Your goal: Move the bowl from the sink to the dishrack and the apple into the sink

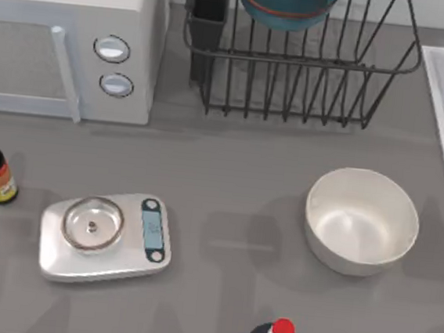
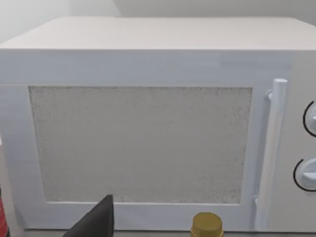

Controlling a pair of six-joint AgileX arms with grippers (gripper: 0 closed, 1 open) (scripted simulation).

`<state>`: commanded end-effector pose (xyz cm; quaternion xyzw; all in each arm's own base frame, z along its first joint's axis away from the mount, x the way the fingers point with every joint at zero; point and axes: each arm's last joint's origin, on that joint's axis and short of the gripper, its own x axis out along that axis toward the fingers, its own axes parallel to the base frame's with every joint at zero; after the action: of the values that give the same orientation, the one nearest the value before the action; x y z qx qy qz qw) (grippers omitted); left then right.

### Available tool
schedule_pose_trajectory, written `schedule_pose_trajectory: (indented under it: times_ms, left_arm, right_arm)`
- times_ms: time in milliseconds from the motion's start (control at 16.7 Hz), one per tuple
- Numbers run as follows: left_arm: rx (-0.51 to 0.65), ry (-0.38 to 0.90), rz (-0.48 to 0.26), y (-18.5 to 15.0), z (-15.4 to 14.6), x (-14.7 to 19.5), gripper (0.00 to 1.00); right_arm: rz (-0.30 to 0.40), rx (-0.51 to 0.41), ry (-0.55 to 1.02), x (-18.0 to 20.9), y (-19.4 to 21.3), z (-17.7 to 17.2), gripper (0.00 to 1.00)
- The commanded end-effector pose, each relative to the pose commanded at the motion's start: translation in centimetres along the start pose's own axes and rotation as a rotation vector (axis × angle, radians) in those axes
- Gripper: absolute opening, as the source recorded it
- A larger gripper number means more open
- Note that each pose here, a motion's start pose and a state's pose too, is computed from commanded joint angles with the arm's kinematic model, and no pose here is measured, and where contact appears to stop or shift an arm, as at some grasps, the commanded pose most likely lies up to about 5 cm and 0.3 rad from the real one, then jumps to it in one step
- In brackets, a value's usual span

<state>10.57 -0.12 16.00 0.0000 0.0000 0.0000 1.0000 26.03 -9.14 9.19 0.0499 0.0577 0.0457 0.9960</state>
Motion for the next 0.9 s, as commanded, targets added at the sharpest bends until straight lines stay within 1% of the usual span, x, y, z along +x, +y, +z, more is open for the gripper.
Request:
schedule_pose_trajectory:
  times_ms: [180,300,420,540,660,900]
  left_arm:
    - [0.0,0.0,0.0,0.0,0.0,0.0,1.0]
    - [0.0,0.0,0.0,0.0,0.0,0.0,1.0]
    - [0.0,0.0,0.0,0.0,0.0,0.0,1.0]
    - [0.0,0.0,0.0,0.0,0.0,0.0,1.0]
    - [0.0,0.0,0.0,0.0,0.0,0.0,1.0]
    - [0.0,0.0,0.0,0.0,0.0,0.0,1.0]
  right_arm:
    - [0.067,0.022,0.054,-1.2,3.4,2.0,1.0]
    - [0.103,0.008,0.05,-2.7,5.6,3.8,1.0]
    - [0.12,-0.022,0.007,-4.8,7.6,5.8,1.0]
    - [0.112,-0.056,-0.061,-7.4,9.1,7.4,1.0]
    - [0.081,-0.079,-0.119,-10.0,10.1,8.0,1.0]
    - [-0.007,-0.091,-0.151,-13.5,10.9,6.8,1.0]
